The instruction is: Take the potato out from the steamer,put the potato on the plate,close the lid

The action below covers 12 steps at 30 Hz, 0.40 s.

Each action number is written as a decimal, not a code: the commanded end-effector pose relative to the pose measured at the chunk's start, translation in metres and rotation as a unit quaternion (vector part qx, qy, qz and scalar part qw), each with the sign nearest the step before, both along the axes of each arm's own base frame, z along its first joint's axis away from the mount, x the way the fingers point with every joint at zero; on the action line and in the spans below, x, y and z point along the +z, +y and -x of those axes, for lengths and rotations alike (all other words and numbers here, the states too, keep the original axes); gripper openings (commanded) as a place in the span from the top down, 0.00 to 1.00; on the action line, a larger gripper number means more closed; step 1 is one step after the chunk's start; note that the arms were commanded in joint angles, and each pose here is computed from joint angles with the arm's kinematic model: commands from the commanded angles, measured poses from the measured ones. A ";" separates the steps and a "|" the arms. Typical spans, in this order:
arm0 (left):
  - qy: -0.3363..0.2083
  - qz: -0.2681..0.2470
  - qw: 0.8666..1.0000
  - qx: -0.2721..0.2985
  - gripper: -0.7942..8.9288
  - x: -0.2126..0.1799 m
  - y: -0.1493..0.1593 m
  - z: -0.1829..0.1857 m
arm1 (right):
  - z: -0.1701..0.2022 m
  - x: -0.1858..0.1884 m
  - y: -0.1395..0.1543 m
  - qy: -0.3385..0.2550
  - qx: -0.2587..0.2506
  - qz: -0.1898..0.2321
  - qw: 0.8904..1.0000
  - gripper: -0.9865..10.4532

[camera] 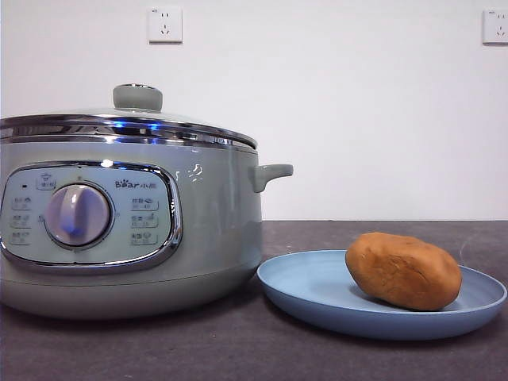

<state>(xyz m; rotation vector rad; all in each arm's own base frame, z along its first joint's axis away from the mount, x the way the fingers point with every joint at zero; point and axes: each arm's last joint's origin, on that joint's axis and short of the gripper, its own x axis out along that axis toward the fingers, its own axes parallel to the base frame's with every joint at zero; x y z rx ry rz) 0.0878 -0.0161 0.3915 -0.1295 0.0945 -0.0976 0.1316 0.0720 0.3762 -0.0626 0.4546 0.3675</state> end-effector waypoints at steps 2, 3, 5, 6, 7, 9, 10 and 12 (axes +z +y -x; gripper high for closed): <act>-0.007 0.010 1.000 -0.010 0.92 -0.054 0.002 -0.003 | 0.000 0.001 0.000 -0.002 0.000 0.000 1.000 0.91; -0.015 0.012 1.000 -0.011 0.92 -0.067 0.002 -0.003 | 0.000 0.001 0.000 -0.002 0.000 0.000 1.000 0.91; -0.033 0.015 0.999 -0.005 0.92 -0.094 0.004 -0.005 | 0.000 0.001 0.000 -0.002 0.000 0.000 1.000 0.91; -0.042 0.016 0.999 -0.001 0.92 -0.105 0.005 -0.005 | 0.000 0.001 0.000 -0.002 0.000 0.000 1.000 0.91; -0.054 0.018 0.998 0.004 0.92 -0.117 0.006 -0.006 | 0.000 0.001 0.000 -0.002 0.000 0.000 1.000 0.91; -0.071 0.021 0.997 0.011 0.92 -0.138 0.007 -0.006 | 0.000 0.001 0.000 -0.002 0.000 0.000 1.000 0.91; -0.080 0.024 0.996 0.014 0.92 -0.149 0.008 -0.006 | 0.000 0.001 0.000 -0.002 0.000 0.000 1.000 0.91; -0.090 0.028 0.995 0.020 0.92 -0.167 0.009 -0.005 | 0.000 0.001 0.000 -0.002 0.000 0.000 1.000 0.91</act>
